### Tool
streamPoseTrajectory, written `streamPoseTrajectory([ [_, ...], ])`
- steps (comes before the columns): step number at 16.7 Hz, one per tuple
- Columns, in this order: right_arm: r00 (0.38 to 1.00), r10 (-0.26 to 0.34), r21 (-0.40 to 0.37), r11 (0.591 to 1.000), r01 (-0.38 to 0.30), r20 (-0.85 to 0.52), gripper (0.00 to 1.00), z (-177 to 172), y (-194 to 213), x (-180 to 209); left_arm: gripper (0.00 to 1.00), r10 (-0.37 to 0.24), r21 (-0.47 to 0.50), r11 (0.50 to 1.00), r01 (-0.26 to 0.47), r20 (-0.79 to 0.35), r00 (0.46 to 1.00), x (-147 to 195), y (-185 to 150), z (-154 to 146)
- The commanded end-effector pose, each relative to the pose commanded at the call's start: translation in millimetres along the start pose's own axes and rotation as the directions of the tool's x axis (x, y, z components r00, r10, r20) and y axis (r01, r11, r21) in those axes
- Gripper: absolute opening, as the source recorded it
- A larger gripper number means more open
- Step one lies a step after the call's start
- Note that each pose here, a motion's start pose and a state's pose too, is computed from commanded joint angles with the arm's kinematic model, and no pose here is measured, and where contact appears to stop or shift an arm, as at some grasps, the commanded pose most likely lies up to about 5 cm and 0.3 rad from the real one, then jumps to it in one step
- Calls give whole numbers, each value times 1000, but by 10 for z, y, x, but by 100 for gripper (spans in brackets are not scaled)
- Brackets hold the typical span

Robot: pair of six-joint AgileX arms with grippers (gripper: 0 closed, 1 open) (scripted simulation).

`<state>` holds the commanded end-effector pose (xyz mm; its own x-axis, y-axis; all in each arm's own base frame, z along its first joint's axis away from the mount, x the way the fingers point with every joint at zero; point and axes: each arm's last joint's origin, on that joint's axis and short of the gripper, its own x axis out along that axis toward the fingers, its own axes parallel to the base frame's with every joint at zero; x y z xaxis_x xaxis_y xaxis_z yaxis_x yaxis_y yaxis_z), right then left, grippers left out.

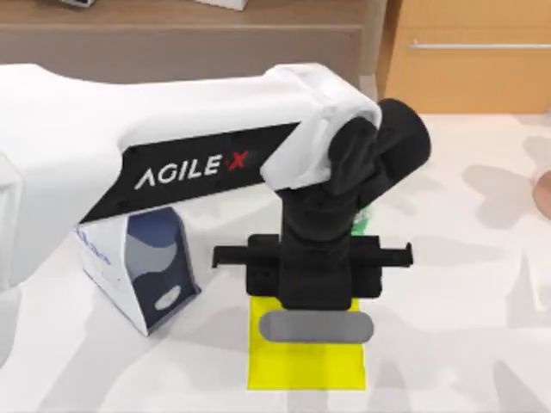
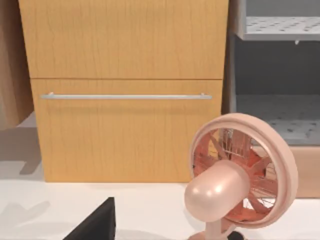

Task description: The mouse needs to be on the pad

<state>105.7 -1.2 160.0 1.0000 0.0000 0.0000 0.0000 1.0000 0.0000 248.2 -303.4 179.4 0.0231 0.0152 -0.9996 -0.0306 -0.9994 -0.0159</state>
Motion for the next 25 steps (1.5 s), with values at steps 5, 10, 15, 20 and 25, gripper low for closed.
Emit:
streamPoseTrajectory([
  [5, 1000, 0, 0, 1000, 0, 0, 100, 0, 0, 0, 0, -9, 3, 1000, 9, 8, 1000, 153, 4, 13],
  [10, 1000, 0, 0, 1000, 0, 0, 100, 0, 0, 0, 0, 8, 2, 1000, -8, -6, 1000, 222, 11, 8],
  [15, 1000, 0, 0, 1000, 0, 0, 100, 0, 0, 0, 0, 15, 5, 1000, -15, -14, 1000, 313, 21, 8],
  [20, 1000, 0, 0, 1000, 0, 0, 100, 0, 0, 0, 0, -2, 5, 1000, 2, -1, 1000, 403, 12, 19],
  [25, 1000, 0, 0, 1000, 0, 0, 100, 0, 0, 0, 30, -2, 5, 1000, 2, -1, 1000, 403, 12, 19],
])
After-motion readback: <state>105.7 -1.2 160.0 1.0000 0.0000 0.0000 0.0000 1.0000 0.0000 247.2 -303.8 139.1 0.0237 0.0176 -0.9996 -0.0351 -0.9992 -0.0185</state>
